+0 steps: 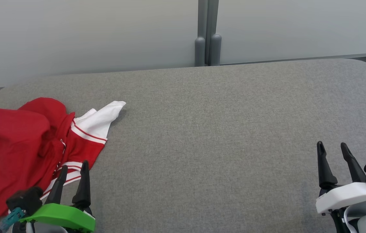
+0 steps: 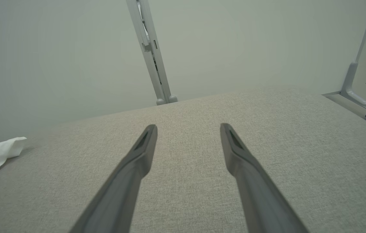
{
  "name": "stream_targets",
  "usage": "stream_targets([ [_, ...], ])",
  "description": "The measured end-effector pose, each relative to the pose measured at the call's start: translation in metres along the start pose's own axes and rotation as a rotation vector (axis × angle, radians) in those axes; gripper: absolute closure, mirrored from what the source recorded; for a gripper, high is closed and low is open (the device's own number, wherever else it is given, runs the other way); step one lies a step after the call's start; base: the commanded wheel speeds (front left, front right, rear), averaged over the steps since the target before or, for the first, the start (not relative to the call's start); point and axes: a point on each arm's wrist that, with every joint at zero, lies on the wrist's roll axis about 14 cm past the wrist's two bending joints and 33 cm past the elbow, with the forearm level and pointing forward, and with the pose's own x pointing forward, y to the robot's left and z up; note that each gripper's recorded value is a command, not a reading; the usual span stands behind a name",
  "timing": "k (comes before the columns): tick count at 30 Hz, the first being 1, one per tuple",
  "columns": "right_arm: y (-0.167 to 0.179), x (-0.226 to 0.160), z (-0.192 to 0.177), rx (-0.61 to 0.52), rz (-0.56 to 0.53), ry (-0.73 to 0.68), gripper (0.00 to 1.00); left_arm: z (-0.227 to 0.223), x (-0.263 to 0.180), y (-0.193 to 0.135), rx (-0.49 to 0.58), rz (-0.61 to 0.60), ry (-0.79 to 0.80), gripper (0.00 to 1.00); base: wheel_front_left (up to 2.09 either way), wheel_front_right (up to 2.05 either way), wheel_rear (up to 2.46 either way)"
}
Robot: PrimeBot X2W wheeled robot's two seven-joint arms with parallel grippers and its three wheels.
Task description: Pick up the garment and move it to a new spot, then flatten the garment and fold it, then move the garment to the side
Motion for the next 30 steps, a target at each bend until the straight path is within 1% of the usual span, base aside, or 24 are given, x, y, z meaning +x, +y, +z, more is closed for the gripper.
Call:
stream_targets([
  [2,-0.003,-0.002,0.0,-0.026,-0.005,-0.002,0.0,-0.001,-0.002,0.0,0.033,-0.006,0.001,0.0,0.0,0.0,0.0],
  [16,-0.004,-0.004,0.003,-0.14,0.007,-0.016,0.0,-0.003,-0.004,-0.007,0.167,-0.052,0.004,0.0,0.0,0.0,0.0],
  [30,-0.002,-0.008,0.001,-0.227,0.028,-0.02,0.0,-0.008,-0.006,-0.012,0.253,-0.088,0.007,0.0,0.0,0.0,0.0],
])
